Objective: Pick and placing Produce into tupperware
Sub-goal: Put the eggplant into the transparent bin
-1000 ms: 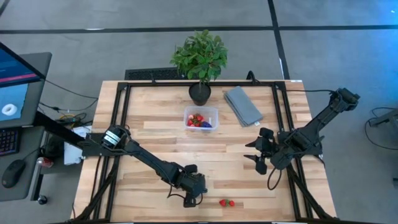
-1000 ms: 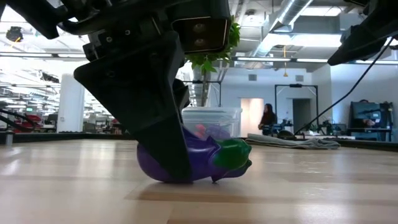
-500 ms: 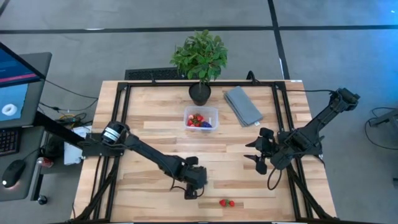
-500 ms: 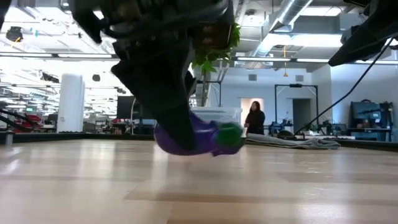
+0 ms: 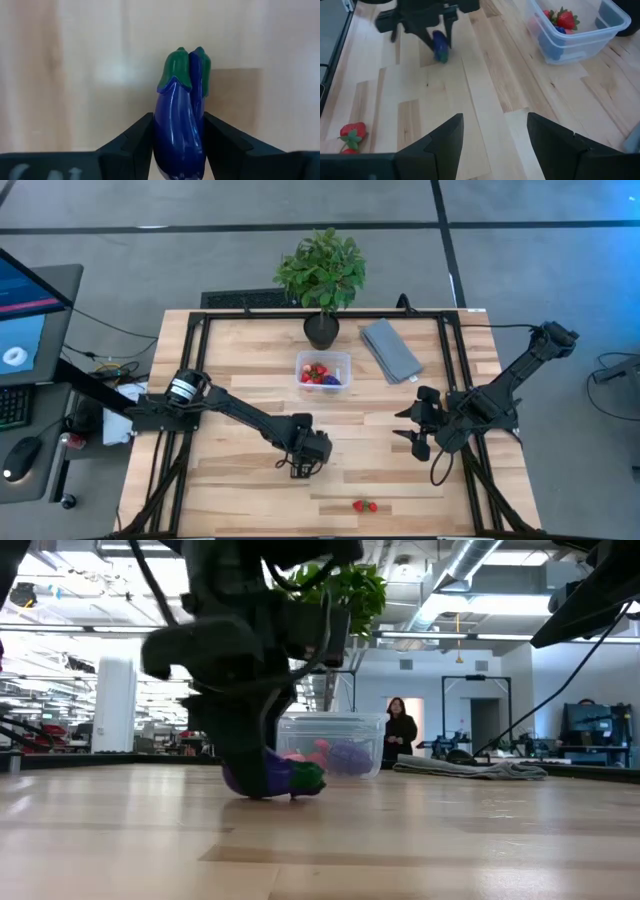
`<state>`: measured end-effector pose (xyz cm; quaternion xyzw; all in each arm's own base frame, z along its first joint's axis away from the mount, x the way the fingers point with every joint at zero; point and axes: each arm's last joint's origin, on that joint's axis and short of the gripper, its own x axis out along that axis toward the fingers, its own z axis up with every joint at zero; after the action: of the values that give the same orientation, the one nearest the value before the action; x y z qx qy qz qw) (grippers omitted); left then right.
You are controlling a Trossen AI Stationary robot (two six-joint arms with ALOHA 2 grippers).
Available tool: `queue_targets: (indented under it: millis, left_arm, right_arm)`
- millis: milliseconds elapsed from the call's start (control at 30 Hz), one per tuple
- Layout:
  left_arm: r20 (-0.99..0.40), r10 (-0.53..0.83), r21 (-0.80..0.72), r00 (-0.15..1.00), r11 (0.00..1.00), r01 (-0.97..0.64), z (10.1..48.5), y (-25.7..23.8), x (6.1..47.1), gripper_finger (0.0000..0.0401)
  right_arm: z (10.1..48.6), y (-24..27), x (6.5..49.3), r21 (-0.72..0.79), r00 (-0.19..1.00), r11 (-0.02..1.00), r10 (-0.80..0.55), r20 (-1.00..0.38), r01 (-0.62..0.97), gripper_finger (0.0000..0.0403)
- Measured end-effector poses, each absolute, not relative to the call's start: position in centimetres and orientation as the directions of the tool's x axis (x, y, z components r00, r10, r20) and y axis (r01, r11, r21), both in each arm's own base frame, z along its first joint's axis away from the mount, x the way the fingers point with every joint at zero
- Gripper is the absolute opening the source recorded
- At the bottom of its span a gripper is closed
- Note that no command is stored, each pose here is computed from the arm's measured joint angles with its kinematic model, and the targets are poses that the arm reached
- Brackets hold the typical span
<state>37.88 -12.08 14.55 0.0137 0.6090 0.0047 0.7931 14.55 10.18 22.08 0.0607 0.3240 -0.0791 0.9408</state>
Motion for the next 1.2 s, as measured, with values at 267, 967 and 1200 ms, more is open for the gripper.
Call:
queue_targets:
  millis: [267, 967, 1200]
  left_arm:
    - [-0.97, 0.06, 0.064, 0.237, 0.998, 0.009, 14.5, -9.5, 38.4, 0.0138]
    - [-0.835, 0.207, 0.133, 0.511, 0.975, -0.178, 22.2, -3.7, 38.9, 0.0136]
    - [-0.708, 0.323, 0.174, 0.628, 0.942, -0.288, 27.3, -1.6, 37.5, 0.0136]
  right_arm:
    - [22.1, 10.2, 14.5, 0.075, 0.777, 0.978, -0.107, -0.621, 0.194, 0.0244]
    - [22.0, 10.1, 14.4, 0.062, 0.768, 0.978, -0.115, -0.631, 0.197, 0.0244]
    - [21.9, 9.9, 14.6, 0.057, 0.764, 0.976, -0.13, -0.632, 0.212, 0.0244]
